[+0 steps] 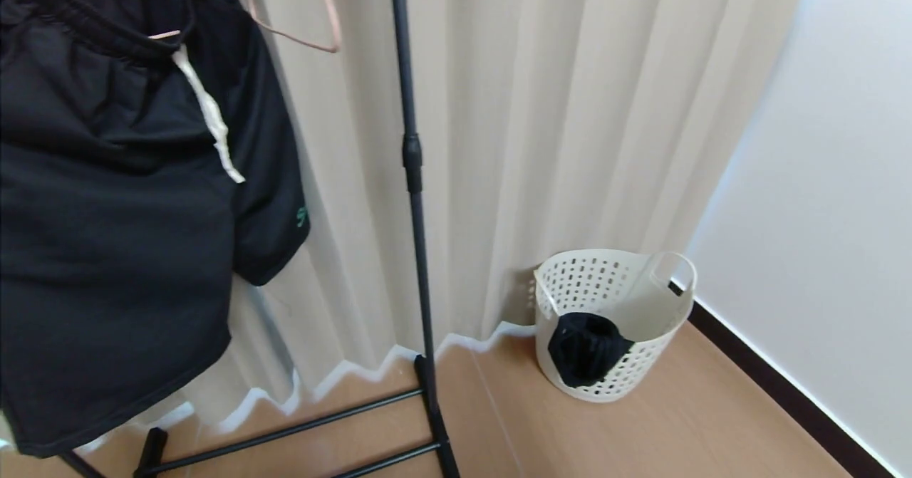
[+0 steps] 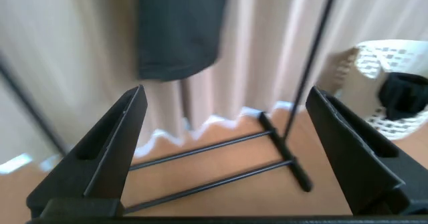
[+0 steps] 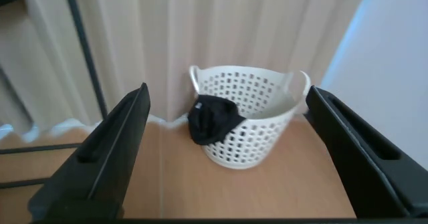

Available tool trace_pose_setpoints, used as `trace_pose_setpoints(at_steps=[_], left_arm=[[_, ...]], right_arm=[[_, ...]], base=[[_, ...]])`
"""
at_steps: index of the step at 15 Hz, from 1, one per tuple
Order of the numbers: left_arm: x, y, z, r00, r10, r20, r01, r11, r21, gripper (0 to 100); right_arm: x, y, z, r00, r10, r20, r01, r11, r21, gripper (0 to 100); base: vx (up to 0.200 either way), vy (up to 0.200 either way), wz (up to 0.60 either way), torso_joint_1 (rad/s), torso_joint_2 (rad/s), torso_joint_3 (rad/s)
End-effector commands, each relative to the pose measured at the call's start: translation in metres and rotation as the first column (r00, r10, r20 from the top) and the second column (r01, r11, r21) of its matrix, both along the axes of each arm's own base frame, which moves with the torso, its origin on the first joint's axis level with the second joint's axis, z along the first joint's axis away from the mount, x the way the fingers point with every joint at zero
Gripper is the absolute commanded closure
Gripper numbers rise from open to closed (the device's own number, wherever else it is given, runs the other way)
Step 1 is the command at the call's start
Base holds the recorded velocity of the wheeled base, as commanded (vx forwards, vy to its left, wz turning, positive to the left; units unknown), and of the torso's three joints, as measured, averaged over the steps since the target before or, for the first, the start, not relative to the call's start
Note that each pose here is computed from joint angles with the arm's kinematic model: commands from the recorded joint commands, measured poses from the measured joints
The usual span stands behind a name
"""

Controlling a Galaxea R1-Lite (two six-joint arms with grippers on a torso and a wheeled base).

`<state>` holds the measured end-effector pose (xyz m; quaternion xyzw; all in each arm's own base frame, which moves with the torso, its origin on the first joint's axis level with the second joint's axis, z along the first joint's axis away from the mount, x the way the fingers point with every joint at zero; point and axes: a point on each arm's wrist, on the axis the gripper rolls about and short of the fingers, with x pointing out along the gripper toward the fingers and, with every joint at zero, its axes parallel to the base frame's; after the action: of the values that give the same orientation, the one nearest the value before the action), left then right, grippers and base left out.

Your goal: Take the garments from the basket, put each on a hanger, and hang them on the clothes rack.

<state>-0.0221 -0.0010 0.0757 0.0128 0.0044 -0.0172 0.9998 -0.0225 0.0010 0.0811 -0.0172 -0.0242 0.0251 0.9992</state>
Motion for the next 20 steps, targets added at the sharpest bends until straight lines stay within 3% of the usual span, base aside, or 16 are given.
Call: trace_pose_setpoints(at_steps=[1, 4, 15, 20], left_arm=[[0.0001, 0.0000, 0.0000, 1.000, 0.001, -0.002, -0.001, 1.000, 0.000, 0], [0.0001, 0.0000, 0.0000, 1.000, 0.001, -0.002, -0.001, 1.000, 0.000, 0], [0.0002, 0.0000, 0.0001, 1.000, 0.002, -0.003, -0.002, 1.000, 0.000, 0], [0.0001, 0.0001, 0.0000, 1.000, 0.004, -0.002, -0.004, 1.000, -0.001, 0]], right_arm=[[0.0001, 0.0000, 0.0000, 1.000, 0.001, -0.002, -0.001, 1.000, 0.000, 0], [0.0001, 0.0000, 0.0000, 1.000, 0.001, -0.002, -0.001, 1.000, 0.000, 0], [0.0001, 0.0000, 0.0000, 1.000, 0.001, -0.002, -0.001, 1.000, 0.000, 0], [0.0001, 0.0000, 0.0000, 1.000, 0.001, -0.002, -0.001, 1.000, 0.000, 0]], base=[[0.000, -0.200, -0.60, 0.007, 0.00, 0.002], [0.000, -0.200, -0.60, 0.002, 0.00, 0.002], [0.000, 0.000, 0.00, 0.000, 0.00, 0.000], [0.200, 0.080, 0.00, 0.002, 0.00, 0.005]])
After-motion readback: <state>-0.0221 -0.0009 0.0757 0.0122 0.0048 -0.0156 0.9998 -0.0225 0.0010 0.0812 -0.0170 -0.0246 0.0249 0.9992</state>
